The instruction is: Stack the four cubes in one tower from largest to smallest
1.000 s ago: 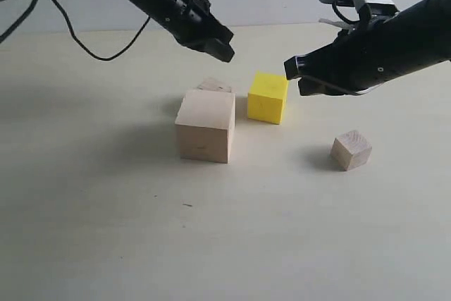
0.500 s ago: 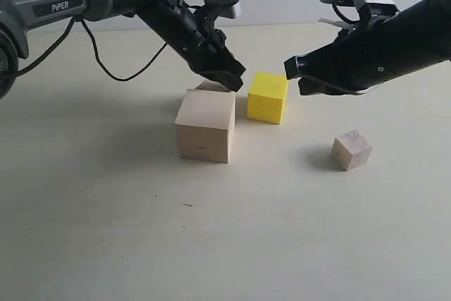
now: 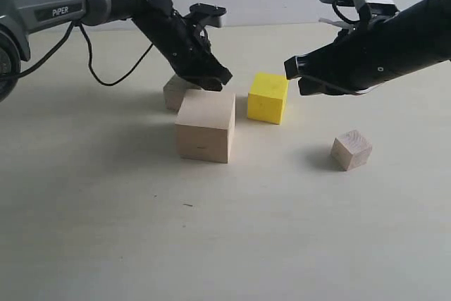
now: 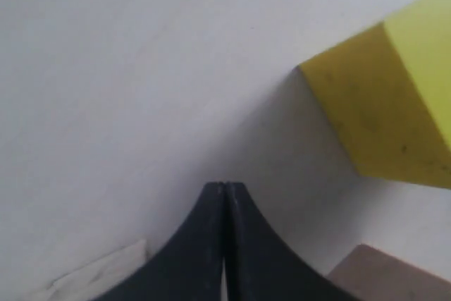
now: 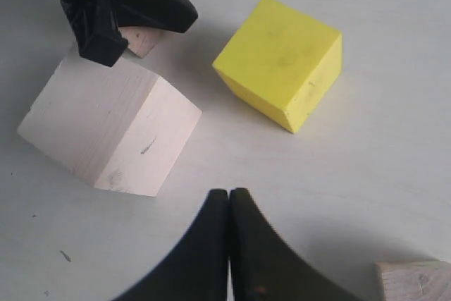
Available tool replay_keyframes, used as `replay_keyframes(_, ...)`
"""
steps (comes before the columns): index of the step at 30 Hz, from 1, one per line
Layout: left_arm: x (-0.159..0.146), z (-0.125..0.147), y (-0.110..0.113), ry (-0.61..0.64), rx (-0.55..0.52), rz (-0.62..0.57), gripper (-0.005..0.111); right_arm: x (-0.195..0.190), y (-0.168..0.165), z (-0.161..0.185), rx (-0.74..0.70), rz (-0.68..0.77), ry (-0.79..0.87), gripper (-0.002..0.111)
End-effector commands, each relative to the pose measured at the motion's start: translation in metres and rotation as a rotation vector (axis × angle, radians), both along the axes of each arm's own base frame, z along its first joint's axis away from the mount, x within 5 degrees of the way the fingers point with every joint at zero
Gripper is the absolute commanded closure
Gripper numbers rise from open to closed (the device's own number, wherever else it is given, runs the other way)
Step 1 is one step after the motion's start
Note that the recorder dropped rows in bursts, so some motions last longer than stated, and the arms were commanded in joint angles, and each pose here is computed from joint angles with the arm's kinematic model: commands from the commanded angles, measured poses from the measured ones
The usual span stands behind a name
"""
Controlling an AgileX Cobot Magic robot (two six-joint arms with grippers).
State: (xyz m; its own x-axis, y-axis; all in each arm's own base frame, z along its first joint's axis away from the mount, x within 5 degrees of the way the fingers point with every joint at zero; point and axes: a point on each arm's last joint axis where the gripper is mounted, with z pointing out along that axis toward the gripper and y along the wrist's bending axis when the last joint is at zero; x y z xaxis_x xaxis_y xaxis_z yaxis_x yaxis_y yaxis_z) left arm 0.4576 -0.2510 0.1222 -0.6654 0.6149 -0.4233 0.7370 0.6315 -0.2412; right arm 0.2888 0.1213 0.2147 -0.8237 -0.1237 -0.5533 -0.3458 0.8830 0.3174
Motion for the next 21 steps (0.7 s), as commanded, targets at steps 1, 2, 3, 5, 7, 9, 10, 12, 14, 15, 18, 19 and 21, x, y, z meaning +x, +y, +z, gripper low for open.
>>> replay_keyframes(1,0.009,0.007,0.022,0.020,0.021,0.067,0.107,0.001,0.001,0.002,0.001,0.004,-0.011,0.108)
replay_keyframes(2,0.011,0.008,0.027,0.022,0.030,0.076,0.107,0.001,0.001,0.002,0.001,0.006,-0.009,0.108)
replay_keyframes(3,0.012,0.009,0.032,0.026,0.039,0.093,0.107,0.001,0.001,0.002,0.001,0.006,-0.009,0.108)
replay_keyframes(5,0.015,0.013,0.042,0.029,0.058,0.115,0.107,0.001,0.001,0.002,0.001,0.007,-0.007,0.108)
replay_keyframes(7,0.017,0.018,0.051,0.036,0.060,0.133,0.107,0.000,0.001,0.002,0.002,0.009,-0.004,0.108)
replay_keyframes(9,0.017,0.020,0.058,0.049,0.062,0.143,0.107,0.000,0.001,0.002,0.002,0.009,-0.004,0.108)
replay_keyframes(10,0.016,0.019,0.061,0.061,0.067,0.146,0.107,0.000,0.001,0.002,0.002,0.011,-0.002,0.108)
replay_keyframes(12,0.014,0.017,0.070,0.071,0.082,0.158,0.107,0.000,0.001,0.001,0.003,0.013,0.002,0.108)
replay_keyframes(14,0.011,0.015,0.077,0.077,0.091,0.175,0.107,0.000,0.001,0.001,0.003,0.014,0.004,0.108)
replay_keyframes(15,0.010,0.014,0.082,0.076,0.096,0.188,0.107,0.000,0.001,0.001,0.003,0.014,0.004,0.108)
replay_keyframes(18,0.001,0.011,0.091,0.075,0.105,0.212,0.107,0.000,0.001,0.001,0.003,0.016,0.005,0.108)
replay_keyframes(19,0.000,0.012,0.094,0.061,0.115,0.217,0.107,-0.001,0.002,0.002,0.004,0.017,0.006,0.108)
replay_keyframes(21,-0.006,0.012,0.102,0.044,0.133,0.230,0.107,-0.002,0.002,0.002,0.005,0.022,0.013,0.108)
